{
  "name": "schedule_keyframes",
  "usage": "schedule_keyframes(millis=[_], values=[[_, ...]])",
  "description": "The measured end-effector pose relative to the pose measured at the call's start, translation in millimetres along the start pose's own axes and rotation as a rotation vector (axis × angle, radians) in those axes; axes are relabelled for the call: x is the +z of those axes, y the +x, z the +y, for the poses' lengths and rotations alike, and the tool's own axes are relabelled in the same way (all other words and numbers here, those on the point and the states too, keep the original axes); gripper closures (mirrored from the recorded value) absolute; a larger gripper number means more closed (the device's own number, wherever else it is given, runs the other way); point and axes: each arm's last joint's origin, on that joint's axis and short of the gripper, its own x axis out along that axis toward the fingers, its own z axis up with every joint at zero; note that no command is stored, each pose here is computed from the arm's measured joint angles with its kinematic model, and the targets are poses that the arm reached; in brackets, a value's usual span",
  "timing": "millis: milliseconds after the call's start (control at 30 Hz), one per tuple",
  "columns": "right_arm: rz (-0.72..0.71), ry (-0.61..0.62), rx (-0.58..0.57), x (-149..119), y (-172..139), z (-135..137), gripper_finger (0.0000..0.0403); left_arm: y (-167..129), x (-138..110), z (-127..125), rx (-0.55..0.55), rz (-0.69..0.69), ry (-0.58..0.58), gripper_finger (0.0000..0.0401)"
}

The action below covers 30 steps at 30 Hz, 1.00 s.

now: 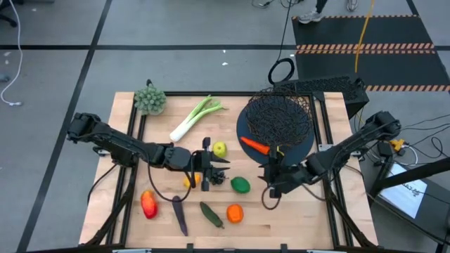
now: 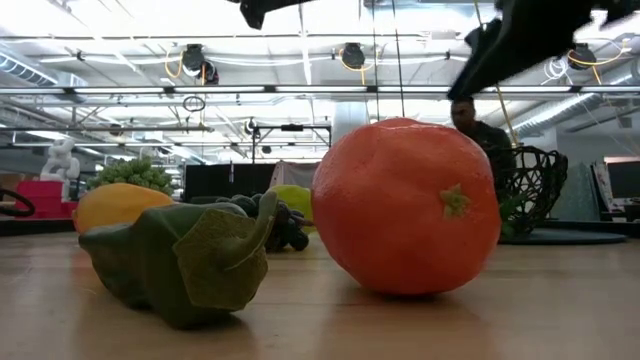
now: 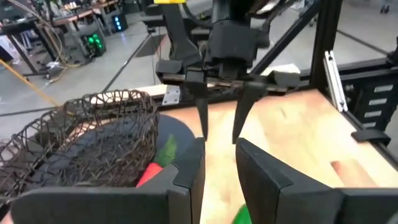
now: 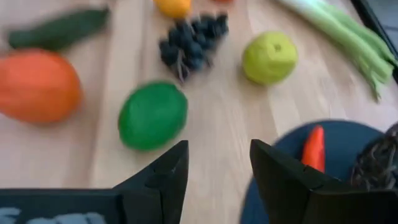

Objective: Build produce basket
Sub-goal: Put the orange carrot into the black wire basket

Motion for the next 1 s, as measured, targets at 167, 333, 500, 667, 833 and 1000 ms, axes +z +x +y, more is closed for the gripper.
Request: schedule_keyframes(millis=[167,333,500,667,833,1000], values=[[0.070,0.009,-0.051,-11.8,18.9,-1.5,0.0223,2.8,-8.3,12.4,0.034,0.076,-0.027,0.0308],[0.109,0.104,-0.061,-32.0,23.2,3.8,0.0229,4.3,-14.0,21.5,0.060,0.126,-0.031,0.0308],[0.026,0.278,-0.082,-56.7,26.7,14.6,0.0231,6.9,-16.3,38.8,0.111,0.136,-0.028,0.0308],[-0.158,0.364,-0.124,-78.7,33.1,17.4,0.0231,8.6,-18.5,54.0,0.129,0.143,-0.030,0.0308],[-0.158,0.296,-0.223,-95.6,37.7,8.7,0.0231,9.3,-19.5,60.0,0.120,0.143,-0.047,0.0308],[-0.133,0.274,-0.208,-98.0,38.7,7.9,0.0224,9.5,-19.1,60.3,0.120,0.139,-0.044,0.0308]])
